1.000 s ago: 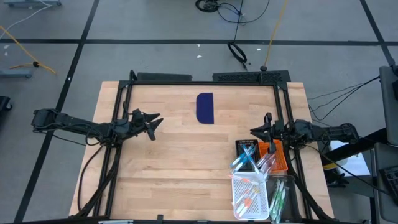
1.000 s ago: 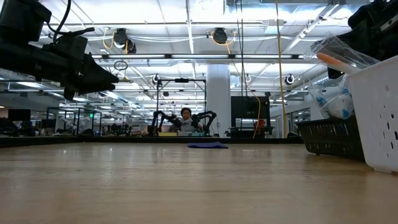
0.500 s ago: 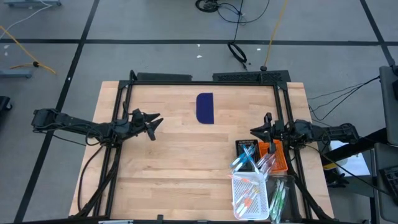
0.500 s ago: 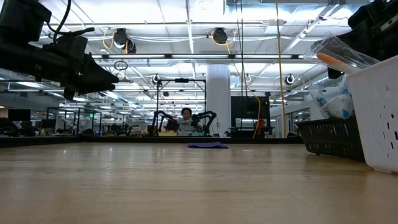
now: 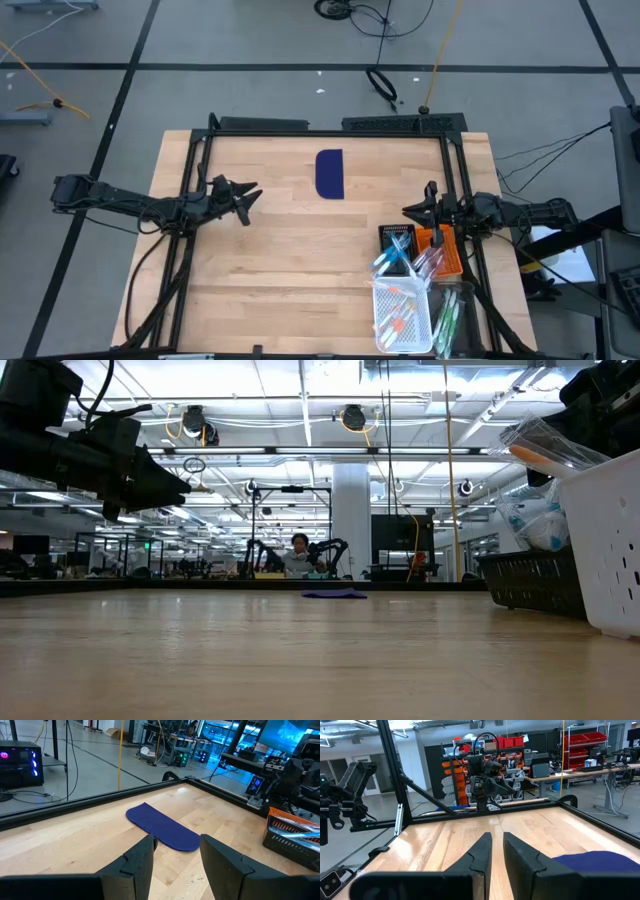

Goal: Pick & Place Toothbrushes
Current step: Return to Home Position

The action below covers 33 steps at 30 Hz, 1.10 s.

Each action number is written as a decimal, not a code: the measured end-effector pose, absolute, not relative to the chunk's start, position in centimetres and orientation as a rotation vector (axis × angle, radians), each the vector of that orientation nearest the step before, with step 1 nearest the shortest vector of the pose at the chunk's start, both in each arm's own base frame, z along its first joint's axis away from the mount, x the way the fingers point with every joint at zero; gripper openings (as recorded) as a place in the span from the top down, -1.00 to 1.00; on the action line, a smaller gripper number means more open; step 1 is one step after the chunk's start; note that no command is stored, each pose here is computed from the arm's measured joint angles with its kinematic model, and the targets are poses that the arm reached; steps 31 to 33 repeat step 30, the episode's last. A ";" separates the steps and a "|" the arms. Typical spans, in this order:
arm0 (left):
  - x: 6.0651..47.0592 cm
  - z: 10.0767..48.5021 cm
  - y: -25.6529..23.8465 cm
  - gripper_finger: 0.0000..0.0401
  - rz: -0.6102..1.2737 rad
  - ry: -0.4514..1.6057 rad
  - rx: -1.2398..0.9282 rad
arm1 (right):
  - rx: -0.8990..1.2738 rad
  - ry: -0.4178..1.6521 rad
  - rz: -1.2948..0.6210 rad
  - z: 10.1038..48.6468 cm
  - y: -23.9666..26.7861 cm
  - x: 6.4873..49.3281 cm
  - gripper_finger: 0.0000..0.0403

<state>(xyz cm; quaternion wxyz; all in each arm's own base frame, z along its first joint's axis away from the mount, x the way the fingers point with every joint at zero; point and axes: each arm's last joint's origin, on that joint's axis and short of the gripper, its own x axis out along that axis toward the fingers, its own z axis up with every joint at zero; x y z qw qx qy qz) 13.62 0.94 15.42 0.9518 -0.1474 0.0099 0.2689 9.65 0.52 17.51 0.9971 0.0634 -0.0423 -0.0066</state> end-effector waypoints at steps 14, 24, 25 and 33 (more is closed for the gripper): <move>13.6 15.4 0.9 0.20 0.547 0.020 -0.299 | 0.127 -0.085 -0.013 17.5 0.5 9.6 0.80; 13.6 15.4 0.9 0.20 0.547 0.020 -0.300 | 0.127 -0.085 -0.013 17.5 0.5 9.6 0.78; 13.6 15.4 0.9 0.20 0.547 0.020 -0.299 | 0.127 -0.085 -0.013 17.5 0.5 9.6 0.78; 13.6 15.4 0.9 0.20 0.547 0.020 -0.299 | 0.127 -0.085 -0.013 17.5 0.5 9.6 0.78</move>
